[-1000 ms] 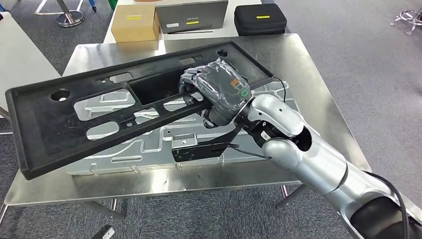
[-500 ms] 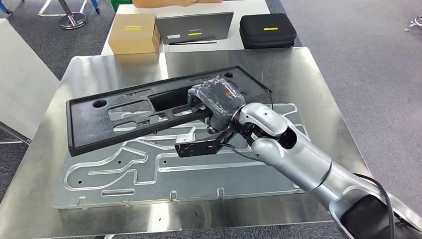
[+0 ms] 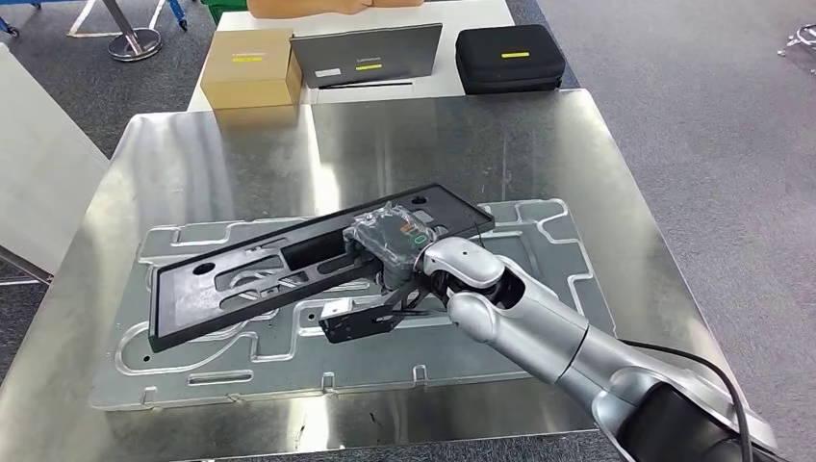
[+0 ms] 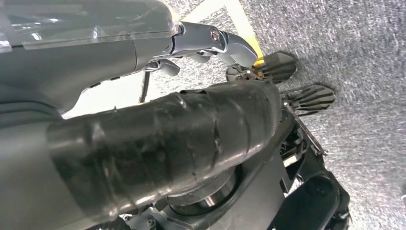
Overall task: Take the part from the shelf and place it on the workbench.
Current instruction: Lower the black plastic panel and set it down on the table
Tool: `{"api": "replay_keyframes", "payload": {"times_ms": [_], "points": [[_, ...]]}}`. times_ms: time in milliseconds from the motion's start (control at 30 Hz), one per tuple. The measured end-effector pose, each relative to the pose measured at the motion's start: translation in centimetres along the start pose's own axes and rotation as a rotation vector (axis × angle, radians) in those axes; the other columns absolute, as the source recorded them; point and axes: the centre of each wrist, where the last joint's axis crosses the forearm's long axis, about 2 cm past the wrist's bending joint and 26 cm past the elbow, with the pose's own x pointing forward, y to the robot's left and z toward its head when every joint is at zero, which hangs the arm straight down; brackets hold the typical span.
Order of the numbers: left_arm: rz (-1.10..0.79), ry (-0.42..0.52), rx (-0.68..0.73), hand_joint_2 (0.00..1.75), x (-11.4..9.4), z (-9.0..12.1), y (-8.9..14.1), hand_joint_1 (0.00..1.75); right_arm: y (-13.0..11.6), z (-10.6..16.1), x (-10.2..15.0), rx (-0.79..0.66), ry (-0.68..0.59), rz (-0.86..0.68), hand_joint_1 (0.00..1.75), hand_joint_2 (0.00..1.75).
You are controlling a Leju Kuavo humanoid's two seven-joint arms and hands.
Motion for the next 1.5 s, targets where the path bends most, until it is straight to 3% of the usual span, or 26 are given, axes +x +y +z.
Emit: {"api": "replay_keyframes", "payload": {"times_ms": [367,500,833,967,1500], "points": [[0.028,-0.015,-0.036,0.0,0.0,0.1,0.2,0.0,3.4,-1.2,1.8,0.18,-0.026,0.002,1.75,1.75],[0.036,-0.017,-0.039,1.75,0.1,0.2,0.3,0.0,3.6,-1.6,1.8,0.236,0.019,0.022,0.0,0.0],[0.064,-0.018,-0.036,1.75,0.2,0.3,0.6,0.0,4.4,-1.6,-0.5,0.281,0.169,0.036,0.0,0.0],[0.07,-0.016,-0.033,0.0,0.2,0.3,0.6,0.0,4.6,-1.5,-0.8,0.293,0.185,0.034,0.0,0.0],[0.074,-0.012,-0.01,0.0,0.3,0.3,0.6,0.0,4.5,-1.8,-0.5,0.269,0.176,0.038,0.0,0.0]]}}
